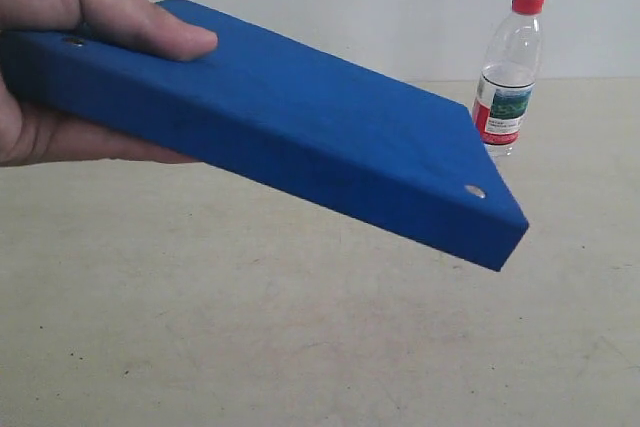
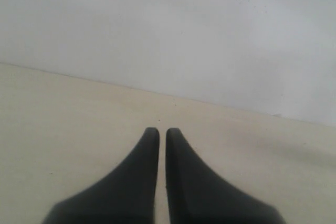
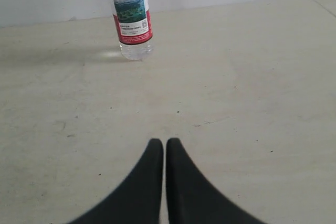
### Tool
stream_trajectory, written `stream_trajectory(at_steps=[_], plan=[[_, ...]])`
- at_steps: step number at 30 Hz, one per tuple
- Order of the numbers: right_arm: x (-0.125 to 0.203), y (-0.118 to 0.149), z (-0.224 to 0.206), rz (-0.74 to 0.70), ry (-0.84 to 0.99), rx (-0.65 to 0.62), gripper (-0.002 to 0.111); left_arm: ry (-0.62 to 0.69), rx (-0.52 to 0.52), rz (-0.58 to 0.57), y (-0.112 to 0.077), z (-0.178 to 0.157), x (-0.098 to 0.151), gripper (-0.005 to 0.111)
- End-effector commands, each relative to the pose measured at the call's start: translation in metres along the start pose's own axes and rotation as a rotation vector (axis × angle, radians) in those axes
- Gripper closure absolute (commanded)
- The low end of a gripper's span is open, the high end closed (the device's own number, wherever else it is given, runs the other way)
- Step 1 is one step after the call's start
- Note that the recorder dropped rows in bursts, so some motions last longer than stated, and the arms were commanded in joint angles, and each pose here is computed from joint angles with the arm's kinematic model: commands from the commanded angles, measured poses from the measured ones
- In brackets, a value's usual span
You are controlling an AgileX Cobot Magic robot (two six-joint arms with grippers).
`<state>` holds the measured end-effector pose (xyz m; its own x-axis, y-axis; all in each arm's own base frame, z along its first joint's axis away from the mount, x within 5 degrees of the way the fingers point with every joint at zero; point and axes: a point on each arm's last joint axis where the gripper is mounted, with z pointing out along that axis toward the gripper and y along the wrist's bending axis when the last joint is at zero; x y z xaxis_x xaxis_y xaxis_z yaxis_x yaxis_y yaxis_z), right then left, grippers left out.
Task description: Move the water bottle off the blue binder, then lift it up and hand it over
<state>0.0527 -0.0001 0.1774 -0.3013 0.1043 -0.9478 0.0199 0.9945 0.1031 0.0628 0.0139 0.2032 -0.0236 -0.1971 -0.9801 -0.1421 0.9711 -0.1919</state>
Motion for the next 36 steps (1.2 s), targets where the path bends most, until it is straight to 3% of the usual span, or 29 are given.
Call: stream_trajectory(at_steps=[1,29,31,34,36], plan=[[-0.001,0.001,-0.001,0.001,-0.005,-0.007,0.109,-0.005,0.003,-0.006,0.0,0.0,0.0,0.102],[-0.001,0.001,-0.001,0.003,-0.008,-0.007,0.109,-0.006,0.024,-0.006,-0.002,0.0,-0.001,0.102],[-0.001,0.001,-0.001,0.003,-0.008,-0.007,0.109,0.001,0.07,-0.062,-0.006,-0.001,0.0,0.102],[-0.001,0.001,-0.001,0.003,-0.008,-0.007,0.109,-0.001,0.147,-0.31,-0.012,-0.004,-0.001,0.102],[-0.001,0.001,-0.001,0.003,-0.008,-0.007,0.109,-0.034,0.205,-0.401,-0.015,-0.009,-0.004,0.102]])
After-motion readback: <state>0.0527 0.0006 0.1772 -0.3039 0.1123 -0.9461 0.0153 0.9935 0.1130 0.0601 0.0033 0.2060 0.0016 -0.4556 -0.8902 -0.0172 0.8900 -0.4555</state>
